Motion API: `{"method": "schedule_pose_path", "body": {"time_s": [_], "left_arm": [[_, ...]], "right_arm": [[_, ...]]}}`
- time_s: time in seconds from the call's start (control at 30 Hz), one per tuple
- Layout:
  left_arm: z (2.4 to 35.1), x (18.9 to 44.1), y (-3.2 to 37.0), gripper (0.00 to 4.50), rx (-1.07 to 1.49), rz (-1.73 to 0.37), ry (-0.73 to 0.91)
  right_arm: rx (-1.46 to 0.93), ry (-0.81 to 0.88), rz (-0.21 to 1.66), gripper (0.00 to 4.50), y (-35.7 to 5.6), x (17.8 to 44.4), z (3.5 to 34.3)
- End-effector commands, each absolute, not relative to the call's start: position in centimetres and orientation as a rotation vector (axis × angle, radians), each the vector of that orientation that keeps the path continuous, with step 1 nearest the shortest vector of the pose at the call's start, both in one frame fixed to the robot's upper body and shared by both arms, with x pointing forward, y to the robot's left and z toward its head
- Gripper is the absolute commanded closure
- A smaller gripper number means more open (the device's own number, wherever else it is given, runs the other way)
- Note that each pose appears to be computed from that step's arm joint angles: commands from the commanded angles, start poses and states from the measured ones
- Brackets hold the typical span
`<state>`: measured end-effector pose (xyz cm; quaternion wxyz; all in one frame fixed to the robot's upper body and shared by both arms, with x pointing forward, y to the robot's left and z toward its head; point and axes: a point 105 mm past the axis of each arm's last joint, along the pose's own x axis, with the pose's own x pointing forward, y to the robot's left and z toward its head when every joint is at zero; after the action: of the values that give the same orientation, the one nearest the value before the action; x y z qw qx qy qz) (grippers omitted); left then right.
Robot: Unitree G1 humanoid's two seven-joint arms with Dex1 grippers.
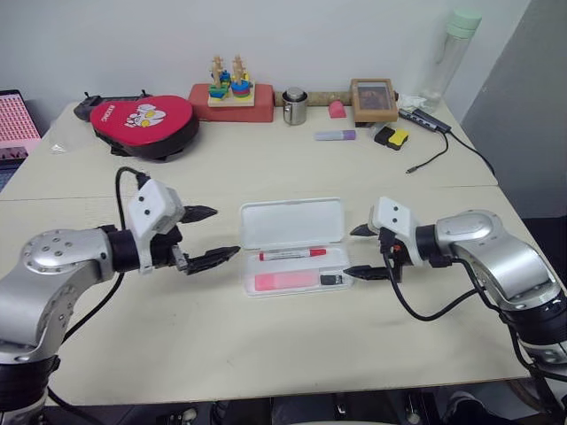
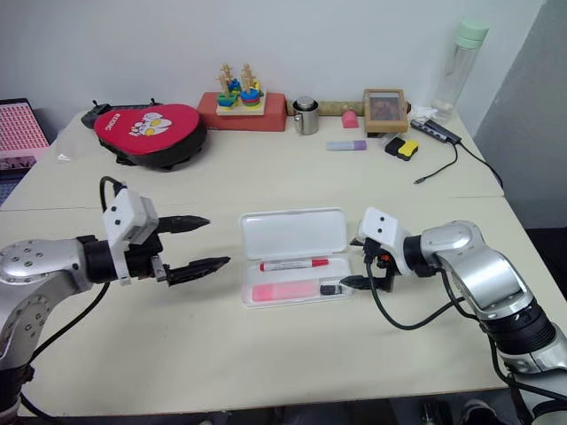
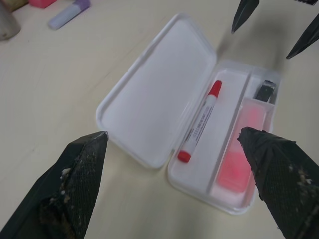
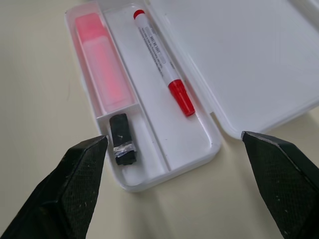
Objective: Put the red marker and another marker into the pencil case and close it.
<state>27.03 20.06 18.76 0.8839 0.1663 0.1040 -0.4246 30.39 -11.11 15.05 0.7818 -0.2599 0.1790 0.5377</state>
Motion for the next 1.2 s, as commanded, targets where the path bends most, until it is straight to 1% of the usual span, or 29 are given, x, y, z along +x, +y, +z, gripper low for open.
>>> {"method": "schedule_pose_path", "body": {"time_s": [0.03, 0.1, 0.2, 0.27, 0.3, 0.43, 0.53, 0.7, 0.77, 0.8, 0.83, 0.97, 1.2], "left_arm": [[20.5, 25.8, 20.5, 0.00, 0.334, -0.882, 0.161], [20.4, 25.4, 20.7, 0.00, 0.331, -0.877, 0.172], [19.9, 24.1, 21.2, 0.00, 0.334, -0.871, 0.215], [19.7, 23.2, 21.3, 0.00, 0.346, -0.885, 0.248], [19.7, 23.0, 21.4, 0.00, 0.349, -0.889, 0.256], [20.7, 22.9, 22.1, 0.00, 0.371, -0.861, 0.220], [20.7, 22.8, 22.0, 0.00, 0.366, -0.863, 0.215], [20.5, 22.9, 21.8, 0.00, 0.365, -0.863, 0.212], [20.3, 23.0, 21.7, 0.00, 0.366, -0.865, 0.213], [20.3, 23.0, 21.6, 0.00, 0.366, -0.866, 0.214], [20.3, 23.1, 21.5, 0.00, 0.365, -0.868, 0.213], [20.2, 23.3, 21.2, 0.00, 0.363, -0.876, 0.208], [20.1, 23.5, 21.1, 0.00, 0.361, -0.876, 0.206]], "right_arm": [[-0.590, 0.328, 1.113, 0.01, -12.0, 31.5, 16.7], [-0.598, 0.321, 1.078, 0.01, -12.5, 32.4, 16.8], [-0.634, 0.292, 0.989, 0.01, -13.8, 34.3, 17.1], [-0.636, 0.283, 0.963, 0.37, -14.2, 35.1, 17.2], [-0.637, 0.280, 0.958, 0.45, -14.3, 35.3, 17.3], [-0.671, 0.261, 0.913, 1.62, -14.7, 37.0, 17.1], [-0.672, 0.256, 0.914, 2.43, -14.5, 37.4, 16.9], [-0.655, 0.242, 0.925, 3.44, -13.5, 38.4, 16.5], [-0.646, 0.240, 0.929, 3.91, -13.0, 38.8, 16.3], [-0.648, 0.239, 0.934, 4.27, -12.8, 38.9, 16.2], [-0.653, 0.237, 0.944, 4.46, -12.4, 39.0, 16.0], [-0.674, 0.227, 0.975, 4.46, -11.1, 39.4, 15.8], [-0.692, 0.198, 1.036, 4.46, -9.9, 39.0, 16.7]]}}
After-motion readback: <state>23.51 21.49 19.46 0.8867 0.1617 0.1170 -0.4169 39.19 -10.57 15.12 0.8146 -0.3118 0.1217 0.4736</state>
